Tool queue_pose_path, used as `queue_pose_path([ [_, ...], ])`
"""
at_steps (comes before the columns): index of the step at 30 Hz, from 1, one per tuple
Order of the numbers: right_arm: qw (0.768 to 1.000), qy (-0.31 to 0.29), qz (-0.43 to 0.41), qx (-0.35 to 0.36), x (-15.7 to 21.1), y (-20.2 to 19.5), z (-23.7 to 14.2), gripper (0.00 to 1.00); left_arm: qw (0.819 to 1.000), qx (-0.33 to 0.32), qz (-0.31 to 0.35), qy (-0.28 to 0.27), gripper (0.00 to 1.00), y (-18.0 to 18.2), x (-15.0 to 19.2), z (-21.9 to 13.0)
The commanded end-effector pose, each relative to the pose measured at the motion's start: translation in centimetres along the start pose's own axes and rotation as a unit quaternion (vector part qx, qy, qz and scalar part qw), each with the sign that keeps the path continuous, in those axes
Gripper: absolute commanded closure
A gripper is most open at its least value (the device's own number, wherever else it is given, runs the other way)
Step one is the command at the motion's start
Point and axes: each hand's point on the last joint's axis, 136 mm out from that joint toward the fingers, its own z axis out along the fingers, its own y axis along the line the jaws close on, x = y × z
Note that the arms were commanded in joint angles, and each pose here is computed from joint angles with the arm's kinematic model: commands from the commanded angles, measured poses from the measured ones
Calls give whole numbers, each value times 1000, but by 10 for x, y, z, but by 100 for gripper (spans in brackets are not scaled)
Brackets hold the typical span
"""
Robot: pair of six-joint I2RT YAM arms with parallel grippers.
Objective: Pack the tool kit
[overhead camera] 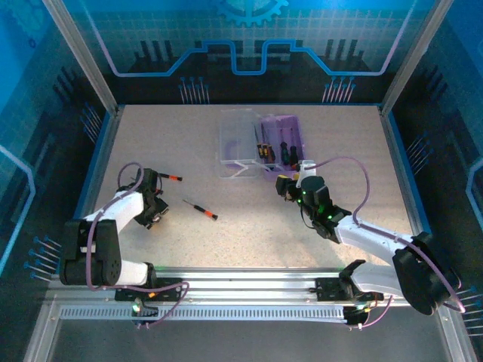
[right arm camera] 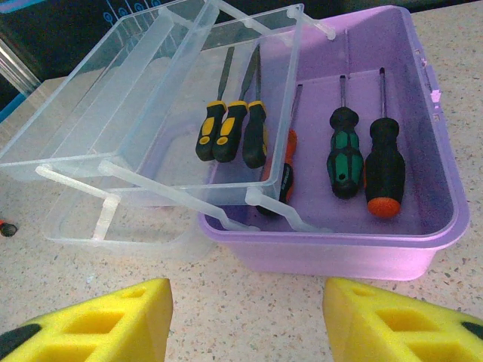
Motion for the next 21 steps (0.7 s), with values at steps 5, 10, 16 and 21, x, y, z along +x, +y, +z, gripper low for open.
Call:
queue_pose_path([
  [5, 1000, -3, 4, 12, 0, -5, -1, 44, 1000, -5, -5, -3, 88, 6, 2, 7],
  [10, 1000, -4, 3, 13, 0, -6, -1, 44, 1000, 7, 1, -13, 97, 5, -1, -5],
  [16, 1000, -3, 4, 15, 1, -6, -1, 44, 996, 57, -12, -73, 98, 8, -11, -53],
  [21, 1000, -1, 5, 18, 2, -7, 1, 44, 989, 103, 0, -110, 99, 2, -12, -98],
])
